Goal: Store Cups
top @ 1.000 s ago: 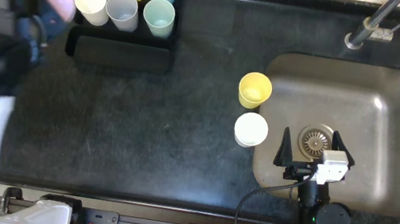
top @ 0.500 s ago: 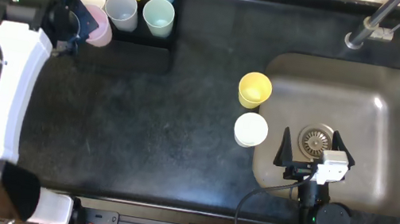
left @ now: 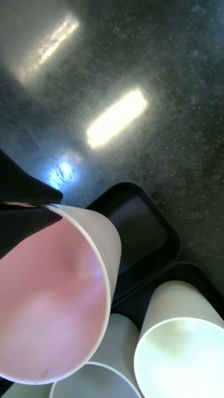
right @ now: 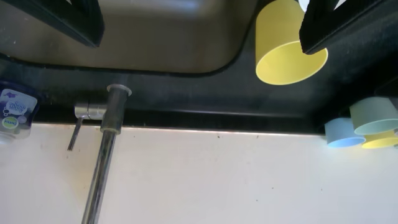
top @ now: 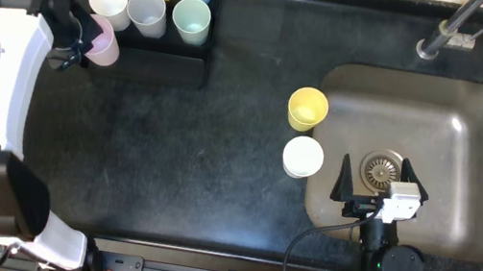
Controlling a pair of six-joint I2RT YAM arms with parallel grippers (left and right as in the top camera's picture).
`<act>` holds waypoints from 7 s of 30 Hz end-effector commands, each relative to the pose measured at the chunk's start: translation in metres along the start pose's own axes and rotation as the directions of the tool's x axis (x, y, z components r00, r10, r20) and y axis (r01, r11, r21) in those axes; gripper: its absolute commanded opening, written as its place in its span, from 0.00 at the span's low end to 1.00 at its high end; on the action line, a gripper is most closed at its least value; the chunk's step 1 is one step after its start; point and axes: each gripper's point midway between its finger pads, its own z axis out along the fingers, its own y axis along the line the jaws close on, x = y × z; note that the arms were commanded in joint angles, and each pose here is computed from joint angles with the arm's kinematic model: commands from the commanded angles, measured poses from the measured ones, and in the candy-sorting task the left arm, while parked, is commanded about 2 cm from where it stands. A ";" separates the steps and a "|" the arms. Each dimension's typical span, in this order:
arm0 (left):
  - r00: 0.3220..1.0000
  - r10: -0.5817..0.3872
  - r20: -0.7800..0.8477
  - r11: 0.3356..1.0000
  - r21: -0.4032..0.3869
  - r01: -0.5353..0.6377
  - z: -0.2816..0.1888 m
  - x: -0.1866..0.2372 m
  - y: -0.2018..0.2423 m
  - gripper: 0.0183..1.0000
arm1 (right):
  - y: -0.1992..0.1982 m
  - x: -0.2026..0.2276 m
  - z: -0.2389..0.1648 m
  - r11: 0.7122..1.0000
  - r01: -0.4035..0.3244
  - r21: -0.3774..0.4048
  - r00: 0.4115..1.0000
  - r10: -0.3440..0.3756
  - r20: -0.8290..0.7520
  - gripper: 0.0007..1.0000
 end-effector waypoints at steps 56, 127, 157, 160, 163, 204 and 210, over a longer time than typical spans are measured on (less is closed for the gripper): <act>0.998 -0.039 -0.039 0.999 -0.023 0.038 0.061 -0.012 -0.013 1.00 | 0.001 0.003 0.000 1.000 -0.007 -0.004 1.000 0.007 0.001 1.00; 0.657 0.753 -0.048 0.601 0.457 -0.656 -0.011 0.328 -0.196 0.75 | 0.001 0.003 0.000 1.000 -0.007 -0.004 1.000 0.007 0.001 1.00; 0.947 0.321 -0.010 0.844 0.456 -0.281 -0.107 0.135 -0.124 0.02 | 0.001 0.003 0.000 1.000 -0.007 -0.004 1.000 0.007 0.001 1.00; 0.984 0.167 -0.062 0.940 0.310 -0.140 -0.089 0.105 -0.080 0.02 | 0.001 0.003 0.000 1.000 -0.007 -0.004 1.000 0.007 0.001 1.00; 0.994 0.077 -0.074 0.974 0.217 -0.059 -0.062 0.088 -0.053 0.02 | 0.001 0.003 0.000 1.000 -0.007 -0.004 1.000 0.007 0.001 1.00; 0.924 -0.383 -0.027 0.921 0.064 0.384 0.014 0.073 -0.057 0.02 | 0.001 0.003 0.000 1.000 -0.007 -0.004 1.000 0.007 0.001 1.00; 0.925 -0.378 -0.032 0.925 0.029 0.379 0.022 0.077 -0.053 0.02 | 0.001 0.003 0.000 1.000 -0.007 -0.004 1.000 0.007 0.001 1.00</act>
